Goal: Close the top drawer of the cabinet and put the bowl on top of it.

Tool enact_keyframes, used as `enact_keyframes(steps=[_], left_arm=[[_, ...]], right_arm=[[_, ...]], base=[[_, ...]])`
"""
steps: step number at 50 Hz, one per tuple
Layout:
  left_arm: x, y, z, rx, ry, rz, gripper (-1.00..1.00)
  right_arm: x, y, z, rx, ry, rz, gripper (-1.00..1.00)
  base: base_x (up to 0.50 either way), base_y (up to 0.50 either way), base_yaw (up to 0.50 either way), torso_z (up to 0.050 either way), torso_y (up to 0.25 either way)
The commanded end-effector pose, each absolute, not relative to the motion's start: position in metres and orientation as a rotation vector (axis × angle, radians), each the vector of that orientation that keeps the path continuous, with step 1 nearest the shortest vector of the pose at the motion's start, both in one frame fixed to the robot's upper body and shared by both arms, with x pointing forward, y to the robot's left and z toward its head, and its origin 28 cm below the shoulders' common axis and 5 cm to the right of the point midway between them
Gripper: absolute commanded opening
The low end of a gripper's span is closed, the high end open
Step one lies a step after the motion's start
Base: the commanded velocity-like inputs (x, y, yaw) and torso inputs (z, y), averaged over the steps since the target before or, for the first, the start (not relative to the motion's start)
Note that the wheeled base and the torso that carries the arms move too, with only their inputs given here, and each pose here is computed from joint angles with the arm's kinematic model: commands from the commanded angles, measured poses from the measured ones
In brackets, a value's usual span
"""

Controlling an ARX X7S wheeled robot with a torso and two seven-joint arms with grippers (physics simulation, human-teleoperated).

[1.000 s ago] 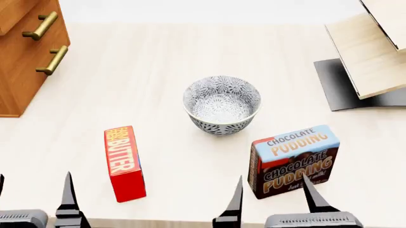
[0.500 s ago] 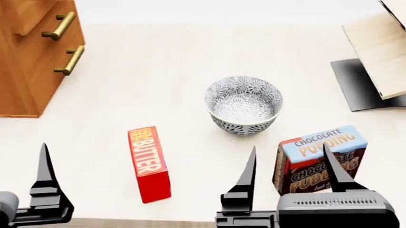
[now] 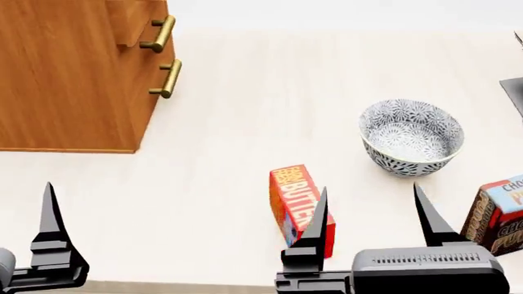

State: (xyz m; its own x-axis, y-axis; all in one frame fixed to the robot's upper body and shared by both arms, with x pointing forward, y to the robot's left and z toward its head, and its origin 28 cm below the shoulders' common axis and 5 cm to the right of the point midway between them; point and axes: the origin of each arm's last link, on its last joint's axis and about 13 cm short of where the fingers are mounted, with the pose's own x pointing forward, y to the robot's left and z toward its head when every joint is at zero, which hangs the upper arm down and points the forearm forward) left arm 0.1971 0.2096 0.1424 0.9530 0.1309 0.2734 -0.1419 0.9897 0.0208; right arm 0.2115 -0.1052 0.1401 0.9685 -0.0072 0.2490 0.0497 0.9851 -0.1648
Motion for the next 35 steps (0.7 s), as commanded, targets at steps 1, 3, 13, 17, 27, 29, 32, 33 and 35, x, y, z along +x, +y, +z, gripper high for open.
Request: enact_keyframes(steps=[1, 3, 13, 17, 27, 29, 32, 33, 35], left_arm=[[0.1955, 0.2102, 0.1428, 0.038, -0.278, 0.143, 1.00], [0.1957, 0.2101, 0.1421, 0.039, -0.278, 0.143, 1.00], [0.1944, 0.2104, 0.1408, 0.038, -0.273, 0.147, 1.00], [0.1939, 0.2108, 0.1410, 0.037, -0.274, 0.148, 1.00], [0.1944, 0.2113, 0.1396, 0.035, -0.270, 0.153, 1.00], [0.1944, 0.2113, 0.1396, 0.035, -0.270, 0.153, 1.00], [0.1946, 0.2111, 0.1393, 0.036, -0.269, 0.152, 1.00], [0.1947, 0.2111, 0.1393, 0.037, -0.269, 0.152, 1.00], [0.1947, 0.2111, 0.1394, 0.037, -0.269, 0.152, 1.00]], right_arm=[[0.2124, -0.1044, 0.1386, -0.174, -0.251, -0.026, 1.00], [0.2126, -0.1042, 0.1380, -0.172, -0.249, -0.025, 1.00], [0.2123, -0.1035, 0.1358, -0.179, -0.246, -0.025, 1.00], [0.2118, -0.1029, 0.1362, -0.183, -0.249, -0.026, 1.00], [0.2126, -0.1017, 0.1339, -0.206, -0.242, -0.044, 1.00], [0.2127, -0.1019, 0.1335, -0.206, -0.240, -0.052, 1.00], [0.2121, -0.1010, 0.1334, -0.196, -0.233, -0.026, 1.00], [0.2121, -0.1010, 0.1334, -0.197, -0.230, -0.025, 1.00], [0.2112, -0.1011, 0.1342, -0.194, -0.243, -0.017, 1.00]], base=[[0.00, 0.50, 0.00, 0.000, 0.000], [0.00, 0.50, 0.00, 0.000, 0.000], [0.00, 0.50, 0.00, 0.000, 0.000], [0.00, 0.33, 0.00, 0.000, 0.000], [0.00, 0.02, 0.00, 0.000, 0.000], [0.00, 0.00, 0.00, 0.000, 0.000], [0.00, 0.00, 0.00, 0.000, 0.000], [0.00, 0.00, 0.00, 0.000, 0.000], [0.32, 0.00, 0.00, 0.000, 0.000]])
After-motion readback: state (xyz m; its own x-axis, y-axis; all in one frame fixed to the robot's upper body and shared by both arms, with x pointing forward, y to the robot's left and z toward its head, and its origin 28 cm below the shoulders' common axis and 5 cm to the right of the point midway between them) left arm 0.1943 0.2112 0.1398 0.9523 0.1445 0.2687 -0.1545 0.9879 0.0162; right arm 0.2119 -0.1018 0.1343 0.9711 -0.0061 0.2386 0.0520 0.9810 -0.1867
